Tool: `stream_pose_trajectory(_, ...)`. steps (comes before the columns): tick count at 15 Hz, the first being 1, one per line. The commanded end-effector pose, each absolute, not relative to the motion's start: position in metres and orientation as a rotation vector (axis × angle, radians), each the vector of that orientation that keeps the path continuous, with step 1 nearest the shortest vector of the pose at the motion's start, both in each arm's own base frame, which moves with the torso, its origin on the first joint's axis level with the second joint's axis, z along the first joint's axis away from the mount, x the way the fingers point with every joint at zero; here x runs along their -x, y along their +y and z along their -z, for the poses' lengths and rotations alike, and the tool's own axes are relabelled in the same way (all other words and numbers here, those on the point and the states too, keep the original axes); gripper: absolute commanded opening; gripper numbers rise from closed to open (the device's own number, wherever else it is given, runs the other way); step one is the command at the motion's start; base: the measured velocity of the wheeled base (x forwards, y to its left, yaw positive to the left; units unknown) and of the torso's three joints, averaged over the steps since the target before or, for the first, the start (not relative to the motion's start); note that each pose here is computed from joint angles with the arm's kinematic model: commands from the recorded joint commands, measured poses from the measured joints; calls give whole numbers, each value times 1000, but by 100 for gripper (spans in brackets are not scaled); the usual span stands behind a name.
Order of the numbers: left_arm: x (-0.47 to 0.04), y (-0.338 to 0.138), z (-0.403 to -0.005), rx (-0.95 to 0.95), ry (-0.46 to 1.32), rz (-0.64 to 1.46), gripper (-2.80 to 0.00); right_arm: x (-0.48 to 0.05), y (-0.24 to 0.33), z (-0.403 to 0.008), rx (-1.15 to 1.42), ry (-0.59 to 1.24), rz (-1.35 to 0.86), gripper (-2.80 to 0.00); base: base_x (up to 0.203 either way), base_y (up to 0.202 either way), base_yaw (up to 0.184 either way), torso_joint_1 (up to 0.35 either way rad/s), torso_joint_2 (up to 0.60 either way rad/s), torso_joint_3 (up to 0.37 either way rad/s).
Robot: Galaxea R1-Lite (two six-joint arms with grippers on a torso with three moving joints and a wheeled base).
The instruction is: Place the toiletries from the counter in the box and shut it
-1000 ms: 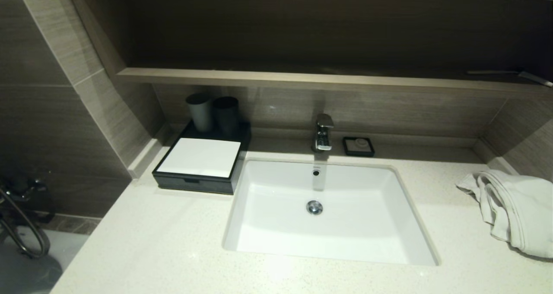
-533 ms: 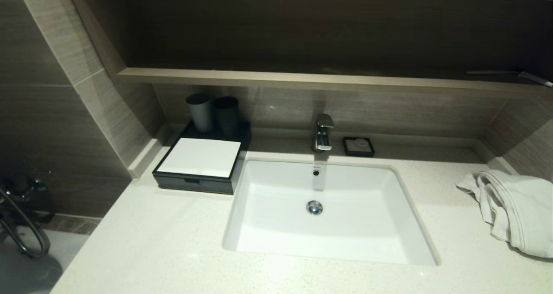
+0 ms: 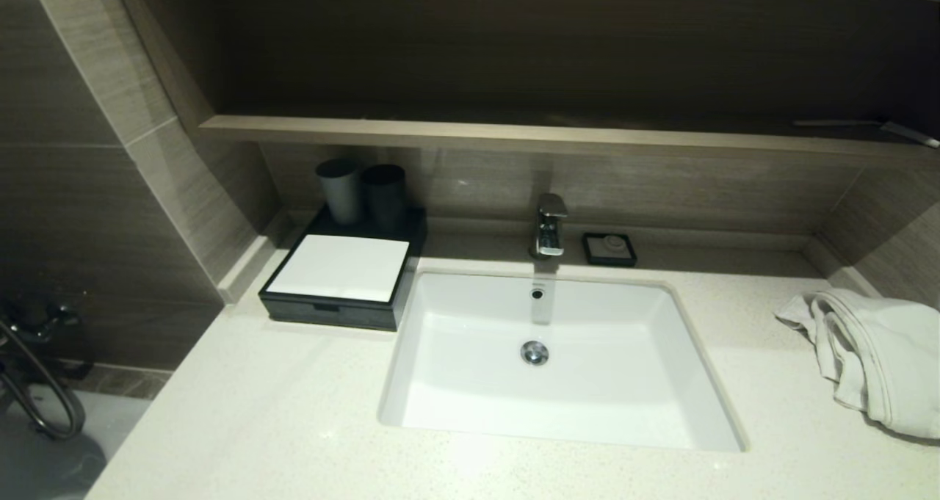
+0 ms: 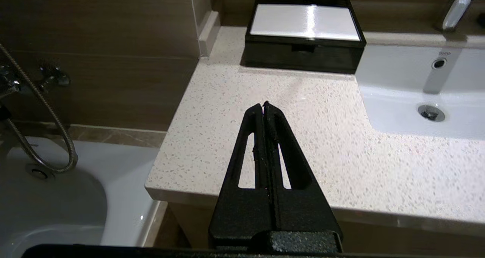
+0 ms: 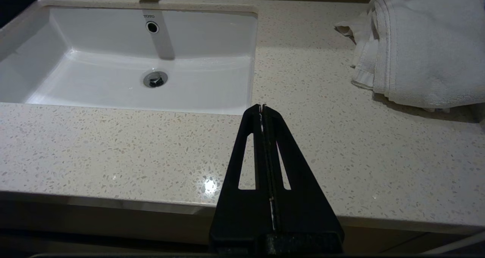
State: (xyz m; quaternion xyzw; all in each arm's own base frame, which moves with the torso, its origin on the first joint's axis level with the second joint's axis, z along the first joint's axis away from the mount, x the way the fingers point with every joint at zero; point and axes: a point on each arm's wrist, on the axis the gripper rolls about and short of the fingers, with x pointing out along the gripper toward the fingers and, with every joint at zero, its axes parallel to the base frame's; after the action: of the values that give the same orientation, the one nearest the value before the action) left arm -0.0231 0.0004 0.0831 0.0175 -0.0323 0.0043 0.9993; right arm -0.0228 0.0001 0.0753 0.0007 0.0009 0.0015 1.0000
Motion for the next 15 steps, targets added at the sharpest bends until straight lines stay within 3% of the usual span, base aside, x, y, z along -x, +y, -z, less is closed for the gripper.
stream_pose_trajectory(1,23,0,-79,-38,-28,-2,-280,23,0,-75,-2,2,-3,-280,0,0,0,0,0,0)
stream_pose_trajectory(15,23,0,-76,-17,3,0,-280,23,0,-75,-2,2,-3,-280,0,0,0,0,0,0)
